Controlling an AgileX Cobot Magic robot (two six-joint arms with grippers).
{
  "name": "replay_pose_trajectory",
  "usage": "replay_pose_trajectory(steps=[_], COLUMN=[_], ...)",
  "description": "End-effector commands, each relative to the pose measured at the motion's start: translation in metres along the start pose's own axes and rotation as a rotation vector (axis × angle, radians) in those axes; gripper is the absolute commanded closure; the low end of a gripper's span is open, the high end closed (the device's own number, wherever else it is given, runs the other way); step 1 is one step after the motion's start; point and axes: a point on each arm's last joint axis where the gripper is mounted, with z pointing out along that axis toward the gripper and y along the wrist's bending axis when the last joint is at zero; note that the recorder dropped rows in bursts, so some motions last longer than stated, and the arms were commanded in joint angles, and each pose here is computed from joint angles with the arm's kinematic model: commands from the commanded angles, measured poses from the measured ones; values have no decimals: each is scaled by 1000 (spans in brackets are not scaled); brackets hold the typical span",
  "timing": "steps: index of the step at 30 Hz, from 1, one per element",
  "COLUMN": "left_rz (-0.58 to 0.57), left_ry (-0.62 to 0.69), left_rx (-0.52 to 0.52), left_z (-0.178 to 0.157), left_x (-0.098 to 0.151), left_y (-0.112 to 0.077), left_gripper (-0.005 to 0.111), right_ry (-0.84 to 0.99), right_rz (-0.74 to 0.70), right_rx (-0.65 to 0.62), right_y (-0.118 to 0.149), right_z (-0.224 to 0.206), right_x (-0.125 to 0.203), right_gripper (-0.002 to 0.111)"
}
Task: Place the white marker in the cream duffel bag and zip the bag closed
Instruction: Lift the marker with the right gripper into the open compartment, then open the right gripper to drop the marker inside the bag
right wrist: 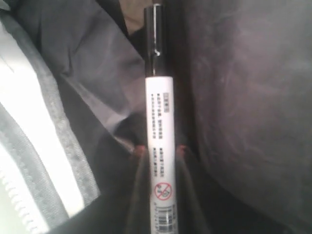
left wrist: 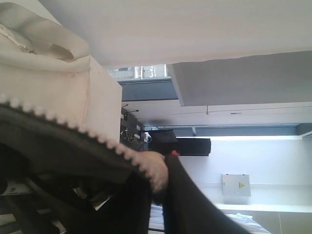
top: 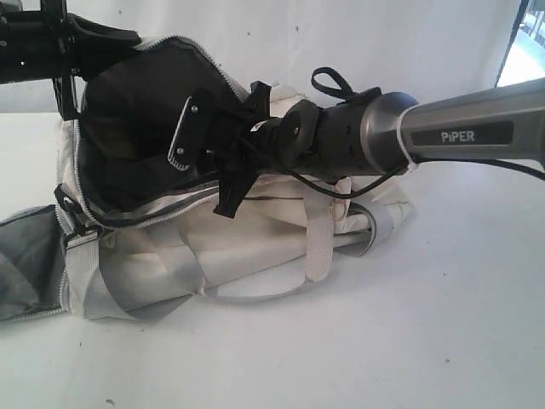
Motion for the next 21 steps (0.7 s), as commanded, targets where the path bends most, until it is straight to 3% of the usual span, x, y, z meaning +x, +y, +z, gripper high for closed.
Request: replay_pose_trajectory(steps=[1,4,12,17,21], left_rz=[4,4,4,11,75], left_ry=[8,8,8,8,4], left_rx=[35,35,35,35,33], left_z=[0,0,0,0,0], left_x=[1,1,1,1,1], left_y=[-7,-7,-7,-7,-7], left_gripper=[107,107,107,107,107], right_ry=[-1,3,23,16,-16], right_rz=[2,4,107,142,315], right_rx=[23,22,38,45,25], right_y=[-2,-3,-10,-12,-19], right_z=[0,0,0,-2,-15], right_x=[0,2,11,9,-1], right_gripper=[108,104,57,53,53])
